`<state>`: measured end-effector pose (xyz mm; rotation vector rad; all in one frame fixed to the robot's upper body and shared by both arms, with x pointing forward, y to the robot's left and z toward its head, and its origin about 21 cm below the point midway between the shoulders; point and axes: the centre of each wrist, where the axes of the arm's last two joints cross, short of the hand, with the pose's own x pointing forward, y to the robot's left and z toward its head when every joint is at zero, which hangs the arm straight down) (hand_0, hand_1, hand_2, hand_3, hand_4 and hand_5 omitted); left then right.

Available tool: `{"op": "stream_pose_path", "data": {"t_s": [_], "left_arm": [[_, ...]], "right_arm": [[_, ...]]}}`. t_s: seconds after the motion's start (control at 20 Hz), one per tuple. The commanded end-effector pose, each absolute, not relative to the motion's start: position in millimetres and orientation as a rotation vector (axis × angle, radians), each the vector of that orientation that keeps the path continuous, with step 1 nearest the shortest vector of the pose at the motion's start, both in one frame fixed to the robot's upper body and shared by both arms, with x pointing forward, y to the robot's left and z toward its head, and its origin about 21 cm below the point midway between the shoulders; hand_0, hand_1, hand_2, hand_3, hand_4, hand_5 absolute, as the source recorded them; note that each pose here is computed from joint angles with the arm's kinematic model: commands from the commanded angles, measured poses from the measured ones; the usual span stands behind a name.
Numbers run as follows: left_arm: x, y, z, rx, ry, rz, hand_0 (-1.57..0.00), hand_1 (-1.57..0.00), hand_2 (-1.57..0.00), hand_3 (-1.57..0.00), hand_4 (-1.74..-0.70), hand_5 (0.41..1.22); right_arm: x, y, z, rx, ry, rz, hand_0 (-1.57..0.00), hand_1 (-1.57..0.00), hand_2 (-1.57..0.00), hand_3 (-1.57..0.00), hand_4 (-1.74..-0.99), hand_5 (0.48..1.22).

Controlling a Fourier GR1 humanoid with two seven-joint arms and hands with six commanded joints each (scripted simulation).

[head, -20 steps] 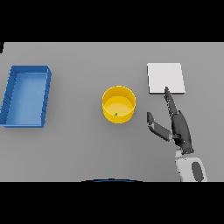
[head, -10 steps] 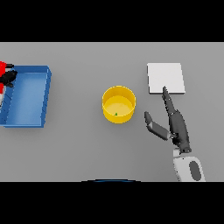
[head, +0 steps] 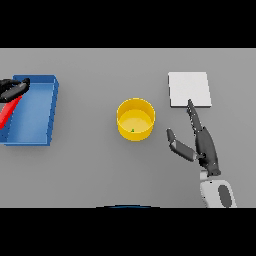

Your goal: Pick up the red beaker and tilt it to pour out 1 green nut into yellow bowl. Pick up the yellow bowl and place it on the metallic measuring scale.

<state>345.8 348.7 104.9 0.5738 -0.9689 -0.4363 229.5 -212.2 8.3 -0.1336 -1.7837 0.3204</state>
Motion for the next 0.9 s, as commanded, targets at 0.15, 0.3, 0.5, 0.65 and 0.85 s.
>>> {"op": "stream_pose_path", "data": {"t_s": [0.15,0.3,0.5,0.65,0.85], "left_arm": [[351,346,99,0.617,-0.966,-0.463,-0.21,-0.18,-0.18,-0.15,-0.73,0.647],[354,343,95,0.643,-0.989,-0.445,-0.11,-0.09,-0.09,-0.08,-0.71,0.647],[358,348,102,0.655,-1.079,-0.418,-0.04,-0.04,-0.04,-0.03,-0.71,0.674],[352,342,98,0.654,-1.099,-0.424,-0.02,-0.02,-0.02,-0.01,-0.71,0.689],[355,340,100,0.627,-1.116,-0.407,-0.01,-0.01,-0.01,-0.01,-0.72,0.667]], "right_arm": [[235,-209.8,11,-0.14,-1.762,0.324,0.0,0.0,0.0,0.0,-1.16,0.688],[233,-214.1,11,-0.154,-1.763,0.33,0.0,0.0,0.0,0.0,-1.176,0.688],[232,-208.4,16,-0.195,-1.743,0.424,0.0,0.0,0.0,0.0,-1.146,0.691],[241,-210.3,23,-0.164,-1.758,0.642,0.0,0.0,0.0,0.0,-1.153,0.728],[267,-201.8,51,-0.302,-1.678,1.087,0.0,0.0,0.0,0.0,-1.216,0.704]]}}
